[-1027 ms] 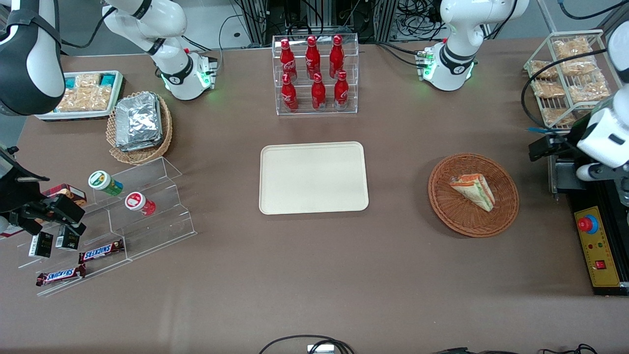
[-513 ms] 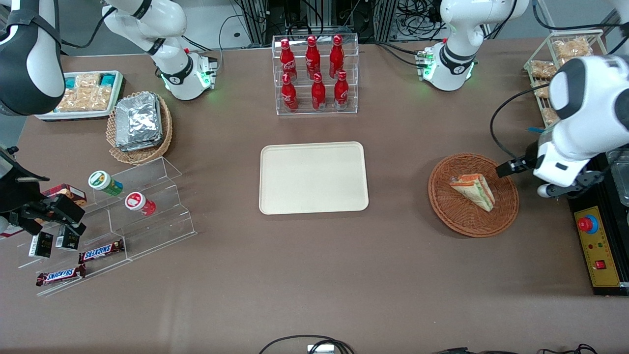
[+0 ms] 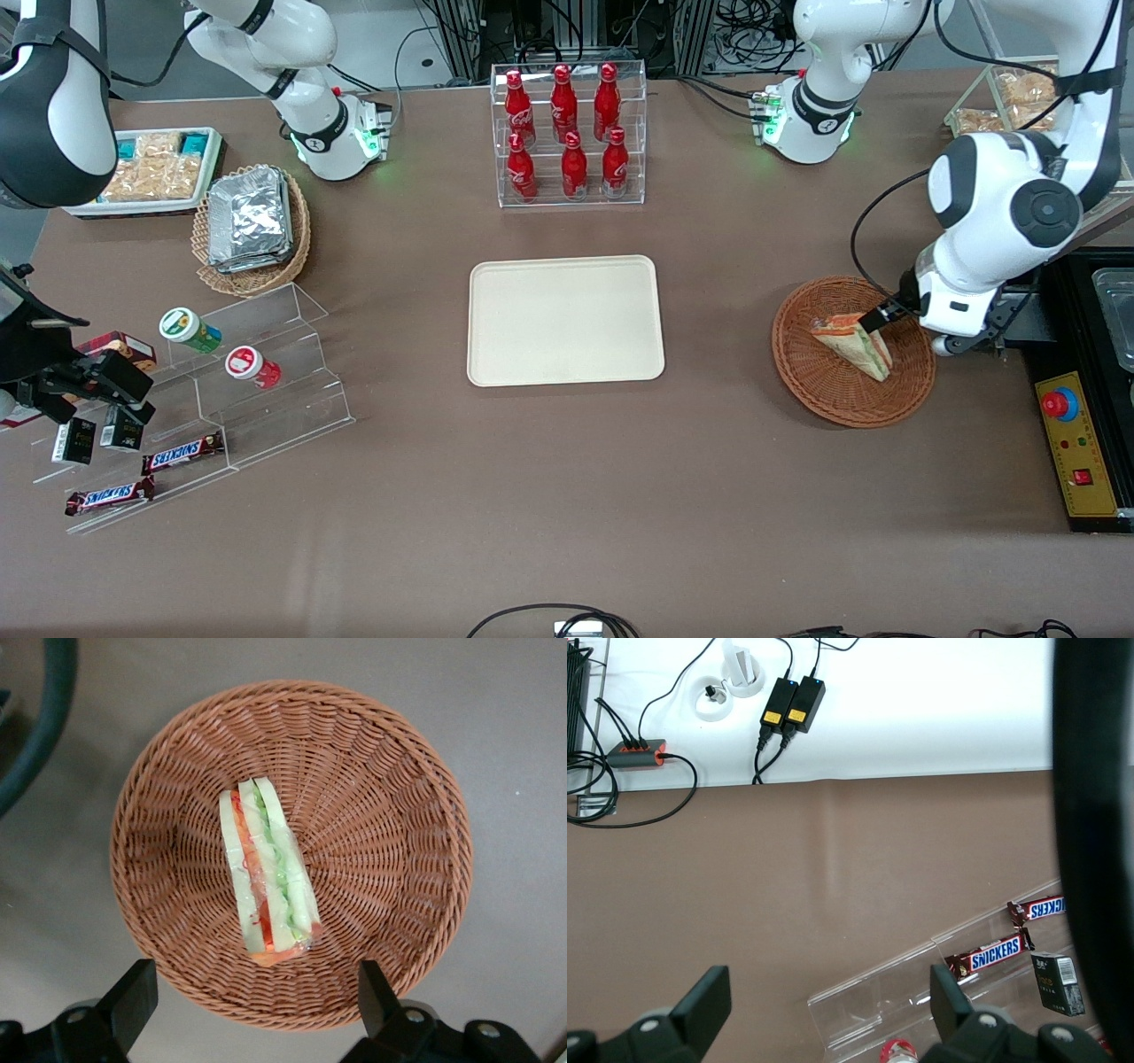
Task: Place sandwich from basket to tray
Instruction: 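Lower the left gripper and close it on the wrapped sandwich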
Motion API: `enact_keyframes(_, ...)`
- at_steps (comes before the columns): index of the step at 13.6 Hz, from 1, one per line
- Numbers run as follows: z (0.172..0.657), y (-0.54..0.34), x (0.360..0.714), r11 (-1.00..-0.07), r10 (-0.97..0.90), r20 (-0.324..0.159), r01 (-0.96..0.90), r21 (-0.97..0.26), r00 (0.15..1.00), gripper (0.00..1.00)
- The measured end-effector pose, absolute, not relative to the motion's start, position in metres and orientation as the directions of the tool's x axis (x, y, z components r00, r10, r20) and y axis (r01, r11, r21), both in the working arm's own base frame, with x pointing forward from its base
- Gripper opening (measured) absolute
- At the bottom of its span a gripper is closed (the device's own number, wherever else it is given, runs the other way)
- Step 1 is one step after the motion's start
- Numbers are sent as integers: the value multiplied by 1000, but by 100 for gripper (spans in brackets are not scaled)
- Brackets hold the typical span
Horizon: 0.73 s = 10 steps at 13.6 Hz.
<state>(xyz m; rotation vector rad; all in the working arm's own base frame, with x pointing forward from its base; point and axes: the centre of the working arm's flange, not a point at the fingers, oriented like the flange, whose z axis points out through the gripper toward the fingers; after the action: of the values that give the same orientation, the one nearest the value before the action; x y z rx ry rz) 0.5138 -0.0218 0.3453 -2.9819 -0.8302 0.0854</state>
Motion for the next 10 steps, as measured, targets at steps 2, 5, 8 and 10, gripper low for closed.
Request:
enact_keyframes(2,327,-23,509,-837,547,-18,546,-41,837,100)
enact_keyframes(5,299,-23,503,-823,567,-10,567,-30,824,100)
enact_keyframes(8,272,-24,501,-810,586,-6,586,-20,810,100)
enact_keyframes(10,260,-23,500,-806,592,-9,592,-20,806,100)
